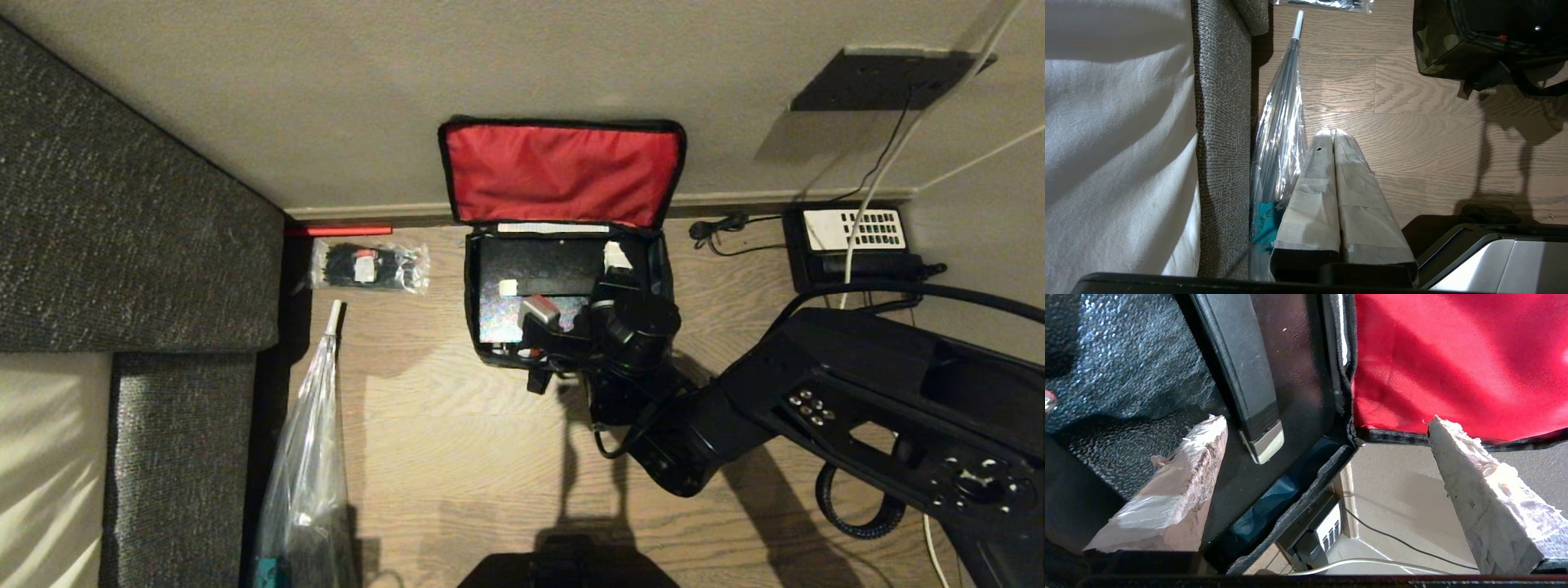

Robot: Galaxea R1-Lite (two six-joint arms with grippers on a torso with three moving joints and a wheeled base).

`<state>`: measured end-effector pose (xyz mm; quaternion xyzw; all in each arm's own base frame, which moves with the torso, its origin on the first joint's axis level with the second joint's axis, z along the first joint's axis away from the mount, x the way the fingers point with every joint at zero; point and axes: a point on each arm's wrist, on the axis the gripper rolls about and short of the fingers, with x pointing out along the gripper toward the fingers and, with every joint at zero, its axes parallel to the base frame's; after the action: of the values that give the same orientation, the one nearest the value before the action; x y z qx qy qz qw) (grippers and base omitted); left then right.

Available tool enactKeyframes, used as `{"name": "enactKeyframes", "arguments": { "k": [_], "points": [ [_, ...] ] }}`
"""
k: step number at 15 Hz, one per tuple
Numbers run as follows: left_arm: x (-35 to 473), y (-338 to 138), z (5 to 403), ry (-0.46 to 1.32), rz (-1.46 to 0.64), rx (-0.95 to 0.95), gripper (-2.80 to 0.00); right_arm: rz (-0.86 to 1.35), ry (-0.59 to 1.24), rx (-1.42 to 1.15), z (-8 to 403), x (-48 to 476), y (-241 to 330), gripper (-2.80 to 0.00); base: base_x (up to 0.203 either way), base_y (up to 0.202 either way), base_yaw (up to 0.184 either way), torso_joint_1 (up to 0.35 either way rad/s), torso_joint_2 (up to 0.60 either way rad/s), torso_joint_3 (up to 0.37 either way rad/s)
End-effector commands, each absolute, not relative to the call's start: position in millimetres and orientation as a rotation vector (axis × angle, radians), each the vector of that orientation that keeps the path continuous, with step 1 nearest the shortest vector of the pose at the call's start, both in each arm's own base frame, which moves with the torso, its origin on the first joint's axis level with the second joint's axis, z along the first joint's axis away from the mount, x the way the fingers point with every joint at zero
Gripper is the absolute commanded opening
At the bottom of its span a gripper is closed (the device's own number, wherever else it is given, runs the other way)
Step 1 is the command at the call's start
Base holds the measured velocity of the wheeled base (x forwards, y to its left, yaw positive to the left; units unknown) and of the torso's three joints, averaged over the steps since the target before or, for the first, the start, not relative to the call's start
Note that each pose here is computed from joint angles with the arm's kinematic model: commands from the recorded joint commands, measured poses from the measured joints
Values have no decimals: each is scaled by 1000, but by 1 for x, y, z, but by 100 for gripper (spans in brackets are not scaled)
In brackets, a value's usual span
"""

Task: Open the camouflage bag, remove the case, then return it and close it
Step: Grip the handle

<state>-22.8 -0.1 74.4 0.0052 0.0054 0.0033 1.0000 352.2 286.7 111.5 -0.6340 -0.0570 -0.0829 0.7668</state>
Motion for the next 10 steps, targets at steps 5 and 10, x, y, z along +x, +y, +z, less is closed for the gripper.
{"name": "enactKeyframes", "arguments": {
  "k": [5,10],
  "points": [
    [-23,0,74,7,11,1,-280,-190,-127,-1374,114,352,287,0,34,0,0,2,1,0],
    [-23,0,74,6,12,6,-280,-189,-124,-1379,113,351,286,0,20,0,0,1,1,0]
  ]
}}
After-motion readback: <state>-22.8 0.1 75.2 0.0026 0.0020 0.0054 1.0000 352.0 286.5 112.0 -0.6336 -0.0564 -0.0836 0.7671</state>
